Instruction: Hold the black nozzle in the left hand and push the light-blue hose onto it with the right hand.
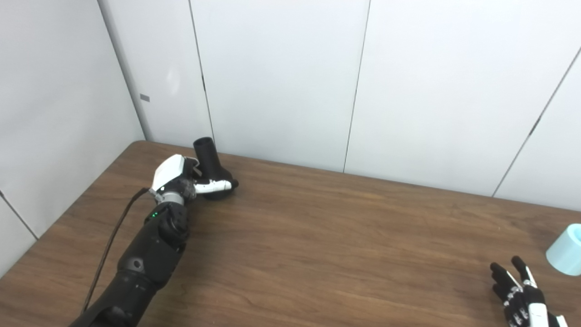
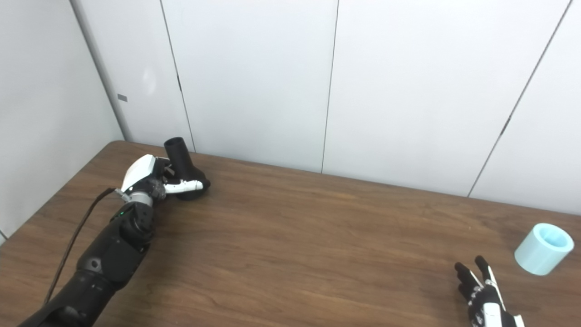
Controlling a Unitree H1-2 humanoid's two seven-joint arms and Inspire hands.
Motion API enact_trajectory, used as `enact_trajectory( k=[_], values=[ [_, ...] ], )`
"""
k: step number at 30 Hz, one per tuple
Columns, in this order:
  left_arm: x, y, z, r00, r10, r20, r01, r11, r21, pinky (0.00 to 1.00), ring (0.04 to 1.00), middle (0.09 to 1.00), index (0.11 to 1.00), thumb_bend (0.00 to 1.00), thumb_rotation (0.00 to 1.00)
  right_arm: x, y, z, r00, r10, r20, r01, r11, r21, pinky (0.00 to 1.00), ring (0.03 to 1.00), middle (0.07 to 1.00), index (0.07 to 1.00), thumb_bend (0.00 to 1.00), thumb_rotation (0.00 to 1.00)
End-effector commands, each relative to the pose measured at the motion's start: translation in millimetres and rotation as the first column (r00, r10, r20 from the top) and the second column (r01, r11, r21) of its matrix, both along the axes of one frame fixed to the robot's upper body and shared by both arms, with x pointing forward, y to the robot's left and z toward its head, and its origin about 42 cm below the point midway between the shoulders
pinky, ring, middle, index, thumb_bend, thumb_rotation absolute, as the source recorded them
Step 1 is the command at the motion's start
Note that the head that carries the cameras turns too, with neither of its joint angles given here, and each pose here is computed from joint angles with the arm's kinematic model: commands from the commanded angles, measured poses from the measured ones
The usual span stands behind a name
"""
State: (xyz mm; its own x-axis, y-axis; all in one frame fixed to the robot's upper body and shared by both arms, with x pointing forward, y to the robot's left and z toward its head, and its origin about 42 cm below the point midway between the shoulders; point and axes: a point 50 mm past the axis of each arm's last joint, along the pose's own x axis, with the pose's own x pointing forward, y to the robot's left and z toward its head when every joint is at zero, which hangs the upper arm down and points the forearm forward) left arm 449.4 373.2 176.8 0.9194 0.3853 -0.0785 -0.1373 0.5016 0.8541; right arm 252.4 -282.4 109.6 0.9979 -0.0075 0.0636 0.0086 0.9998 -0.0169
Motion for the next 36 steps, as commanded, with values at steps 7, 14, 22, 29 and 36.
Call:
enact_trajectory(
  k=[7, 14, 22, 29, 36],
  values=[
    [-5.5, -3.0, -12.9, 0.999, -0.016, -0.035, 0.016, 1.0, 0.013, 0.21, 0.295, 0.468, 0.488, 0.52, 0.0, -14.4, 4.7, -21.4, 0.994, 0.011, -0.105, -0.01, 1.0, 0.009, 0.95, 0.932, 0.879, 0.971, 0.5, 0.99],
    [-10.9, -12.5, -12.4, 0.998, -0.058, 0.01, 0.057, 0.997, 0.059, 0.21, 0.299, 0.477, 0.488, 0.53, 0.0, -13.2, 5.3, -21.8, 0.994, 0.015, -0.105, -0.015, 1.0, 0.002, 0.94, 0.931, 0.884, 0.97, 0.5, 1.0],
    [-30.8, -36.1, -15.5, 0.984, -0.144, 0.108, 0.136, 0.987, 0.082, 0.31, 0.385, 0.426, 0.534, 0.52, 0.0, -10.8, 4.7, -23.3, 0.994, 0.019, -0.103, -0.019, 1.0, 0.01, 0.98, 0.945, 0.898, 0.972, 0.51, 0.99],
    [-44.0, -55.7, -13.9, 0.955, -0.258, 0.148, 0.228, 0.955, 0.192, 0.26, 0.332, 0.411, 0.53, 0.51, 0.0, -10.7, 5.7, -23.9, 0.994, 0.01, -0.109, -0.01, 1.0, -0.001, 0.96, 0.935, 0.886, 0.967, 0.51, 0.99],
    [-54.8, -75.0, -11.5, 0.933, -0.317, 0.17, 0.274, 0.933, 0.232, 0.25, 0.326, 0.418, 0.517, 0.52, 0.0, -8.1, 9.2, -24.9, 0.995, 0.007, -0.103, -0.007, 1.0, -0.005, 0.96, 0.921, 0.864, 0.955, 0.55, 0.97]
  ],
)
